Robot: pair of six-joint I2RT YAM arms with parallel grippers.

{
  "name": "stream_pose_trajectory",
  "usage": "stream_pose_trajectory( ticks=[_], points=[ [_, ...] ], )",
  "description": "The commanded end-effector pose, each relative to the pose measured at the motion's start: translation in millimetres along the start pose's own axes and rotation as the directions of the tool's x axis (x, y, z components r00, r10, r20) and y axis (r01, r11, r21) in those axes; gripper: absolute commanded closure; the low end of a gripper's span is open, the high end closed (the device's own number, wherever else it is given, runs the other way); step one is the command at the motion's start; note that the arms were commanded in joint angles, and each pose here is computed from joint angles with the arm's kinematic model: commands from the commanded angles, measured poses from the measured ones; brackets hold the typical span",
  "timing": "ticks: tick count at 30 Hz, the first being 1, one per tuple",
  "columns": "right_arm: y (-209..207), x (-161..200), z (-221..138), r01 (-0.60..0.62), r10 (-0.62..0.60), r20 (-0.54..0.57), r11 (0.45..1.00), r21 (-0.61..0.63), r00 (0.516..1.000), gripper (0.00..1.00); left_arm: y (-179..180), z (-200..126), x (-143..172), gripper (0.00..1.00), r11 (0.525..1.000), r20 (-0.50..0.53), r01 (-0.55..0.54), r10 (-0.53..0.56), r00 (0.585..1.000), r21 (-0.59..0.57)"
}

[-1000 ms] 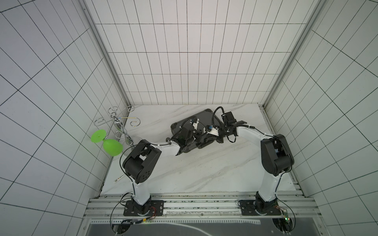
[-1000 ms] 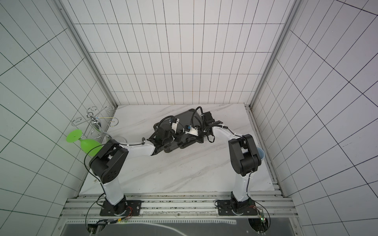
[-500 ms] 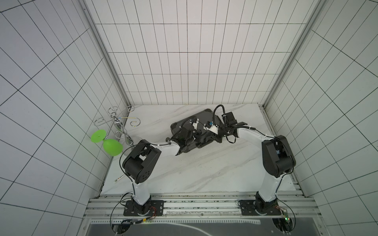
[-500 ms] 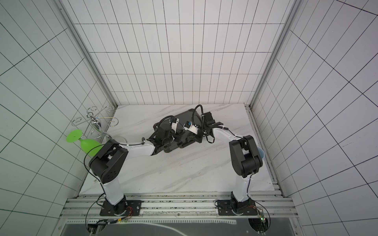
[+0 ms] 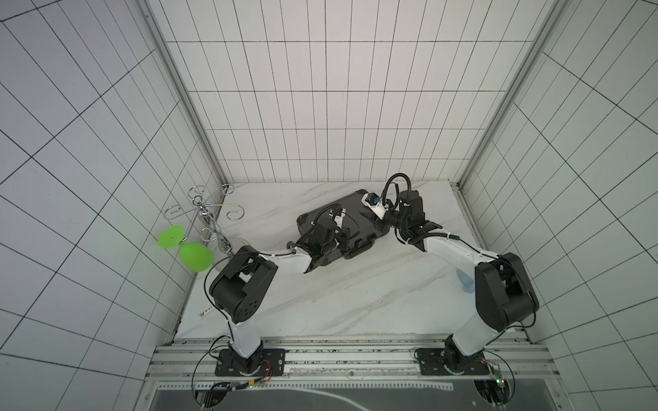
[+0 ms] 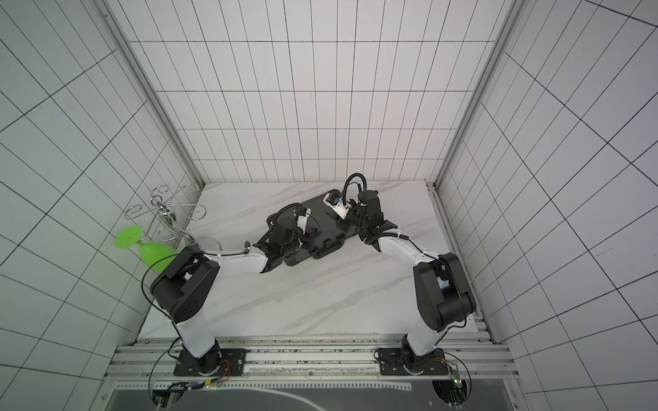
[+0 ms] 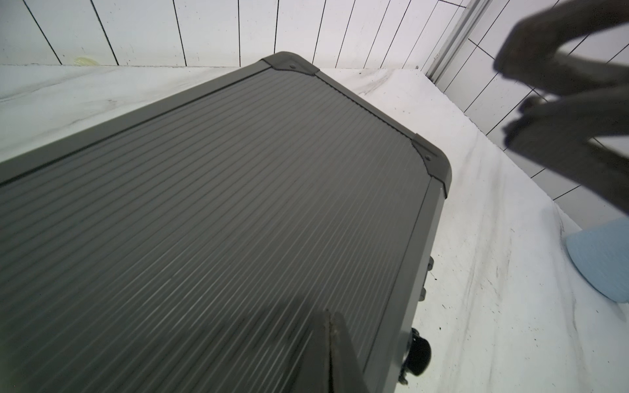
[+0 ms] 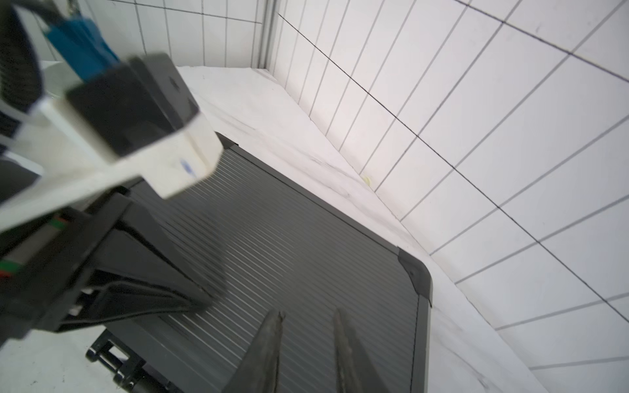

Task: Close the poker set cases
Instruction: Adjust the poker set case at the center of the board.

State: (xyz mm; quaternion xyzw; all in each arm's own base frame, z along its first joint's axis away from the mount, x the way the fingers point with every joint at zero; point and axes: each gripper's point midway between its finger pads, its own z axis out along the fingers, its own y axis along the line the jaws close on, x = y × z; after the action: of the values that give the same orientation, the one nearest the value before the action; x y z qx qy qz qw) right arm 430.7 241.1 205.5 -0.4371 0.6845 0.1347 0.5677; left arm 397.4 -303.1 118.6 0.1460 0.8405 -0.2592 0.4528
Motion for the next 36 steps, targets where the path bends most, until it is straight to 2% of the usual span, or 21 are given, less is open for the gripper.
stream_pose_trajectory(
  ticks=[1,4,8,12,13,14,18,26,31,36],
  points=[
    [-28,7,-21,-0.094,0.088,0.039,0.979,0.179,0.995,0.71,20,-14,71,0.92,0.997,-0.244,-0.002,-0.017,0.97,-0.077],
    [-37,18,-37,-0.148,0.139,0.054,0.959,0.241,0.989,0.7,17,-27,45,0.8,0.996,-0.174,-0.022,0.006,0.985,-0.091],
    [-52,38,-54,-0.242,0.234,0.063,0.92,0.308,0.97,0.67,21,-49,15,0.59,0.989,-0.089,-0.037,0.024,0.996,-0.147],
    [-70,56,-64,-0.36,0.35,0.09,0.873,0.329,0.932,0.64,26,-69,0,0.26,0.984,-0.023,-0.003,-0.001,1.0,-0.18],
    [-73,58,-64,-0.396,0.384,0.101,0.862,0.317,0.918,0.62,27,-74,-2,0.1,0.983,-0.006,0.014,-0.015,1.0,-0.186],
    [-76,59,-63,-0.422,0.409,0.107,0.856,0.298,0.906,0.61,28,-79,-2,0.03,0.981,0.006,0.03,-0.03,1.0,-0.191],
    [-88,68,-47,-0.507,0.511,0.053,0.826,0.247,0.858,0.56,38,-93,3,0.03,0.967,0.041,0.097,-0.09,0.995,-0.234],
    [-98,55,-14,-0.563,0.558,0.081,0.819,0.112,0.826,0.55,92,-111,13,0.03,0.862,0.12,0.247,-0.216,0.969,-0.442],
    [-105,47,3,-0.58,0.575,0.083,0.813,0.051,0.814,0.55,114,-110,8,0.02,0.852,0.145,0.326,-0.292,0.945,-0.409],
    [-108,54,17,-0.604,0.601,0.066,0.797,0.024,0.796,0.56,123,-96,7,0.03,0.856,0.11,0.346,-0.329,0.938,-0.384]
  ],
)
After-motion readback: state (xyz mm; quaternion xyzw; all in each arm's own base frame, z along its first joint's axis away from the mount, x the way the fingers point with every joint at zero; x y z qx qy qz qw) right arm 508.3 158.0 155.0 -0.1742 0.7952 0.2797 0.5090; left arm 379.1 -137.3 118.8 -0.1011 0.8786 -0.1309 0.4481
